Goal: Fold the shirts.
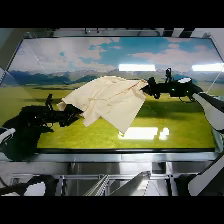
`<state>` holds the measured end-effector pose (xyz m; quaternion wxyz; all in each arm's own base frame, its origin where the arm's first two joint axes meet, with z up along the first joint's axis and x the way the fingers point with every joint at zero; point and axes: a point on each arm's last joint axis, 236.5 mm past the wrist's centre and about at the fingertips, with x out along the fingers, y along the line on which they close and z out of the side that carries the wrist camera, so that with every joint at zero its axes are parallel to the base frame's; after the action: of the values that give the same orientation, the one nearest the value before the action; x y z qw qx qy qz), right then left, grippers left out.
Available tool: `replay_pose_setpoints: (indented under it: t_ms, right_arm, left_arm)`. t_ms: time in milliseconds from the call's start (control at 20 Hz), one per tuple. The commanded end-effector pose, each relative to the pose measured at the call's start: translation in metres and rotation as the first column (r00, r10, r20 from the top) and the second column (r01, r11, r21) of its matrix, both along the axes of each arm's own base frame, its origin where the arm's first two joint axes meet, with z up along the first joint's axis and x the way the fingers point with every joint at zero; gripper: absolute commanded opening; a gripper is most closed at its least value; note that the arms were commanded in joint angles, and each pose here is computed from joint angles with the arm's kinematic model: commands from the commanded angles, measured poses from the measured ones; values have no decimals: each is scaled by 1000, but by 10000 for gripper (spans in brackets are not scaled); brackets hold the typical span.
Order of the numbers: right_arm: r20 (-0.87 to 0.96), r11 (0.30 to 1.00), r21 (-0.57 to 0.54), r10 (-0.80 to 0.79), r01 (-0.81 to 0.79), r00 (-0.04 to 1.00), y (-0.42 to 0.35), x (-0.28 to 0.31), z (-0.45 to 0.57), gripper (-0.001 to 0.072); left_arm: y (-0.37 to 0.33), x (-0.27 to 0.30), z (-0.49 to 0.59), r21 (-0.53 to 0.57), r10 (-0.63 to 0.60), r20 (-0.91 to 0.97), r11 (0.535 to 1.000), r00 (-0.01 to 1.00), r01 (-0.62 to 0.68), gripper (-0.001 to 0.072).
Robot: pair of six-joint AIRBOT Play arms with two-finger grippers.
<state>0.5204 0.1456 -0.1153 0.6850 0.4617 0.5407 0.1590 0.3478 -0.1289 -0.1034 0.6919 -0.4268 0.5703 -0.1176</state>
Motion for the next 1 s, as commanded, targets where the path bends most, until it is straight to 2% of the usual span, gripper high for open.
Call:
replay_pose_setpoints:
  t_ms: [0, 150, 200, 400, 550, 650, 700, 750, 850, 950]
  right_arm:
    - [-5, 999, 16, 31, -31, 1000, 5, -6, 3, 20]
    - [-15, 998, 34, 57, -56, 998, 9, -12, 6, 20]
    - [-8, 996, 39, 75, -74, 997, 10, -14, 9, 20]
    - [78, 983, 54, 173, -178, 982, 0, -29, 60, 18]
    - [283, 974, 0, 216, -226, 934, -28, -42, 168, 19]
    - [491, 973, -103, 231, -208, 840, -47, -69, 271, 18]
    - [573, 974, -152, 224, -166, 789, -54, -86, 317, 18]
    - [637, 973, -204, 219, -113, 739, -61, -105, 355, 19]
    - [648, 952, -306, 228, -25, 726, -74, -132, 380, 18]
    - [561, 924, -379, 270, -47, 782, -79, -151, 363, 19]
  left_arm:
    - [-23, 20, 2, -55, -71, -12, 996, 997, 70, 333]
    - [-46, 32, 11, -99, -160, 3, 982, 987, 159, 60]
    - [-48, 36, 18, -111, -175, 16, 978, 984, 176, 23]
    - [-48, 35, 90, -177, -231, 133, 951, 964, 252, 23]
    - [-47, 16, 232, -283, -242, 416, 882, 877, 378, 22]
    - [-35, -7, 333, -178, -229, 630, 888, 742, 425, 23]
    - [-28, -22, 377, -81, -231, 720, 909, 655, 410, 23]
    - [-21, -35, 405, -21, -228, 761, 927, 608, 373, 23]
    - [-11, -51, 415, 65, -250, 756, 948, 605, 311, 23]
    - [-14, -57, 387, 27, -253, 705, 943, 662, 333, 23]
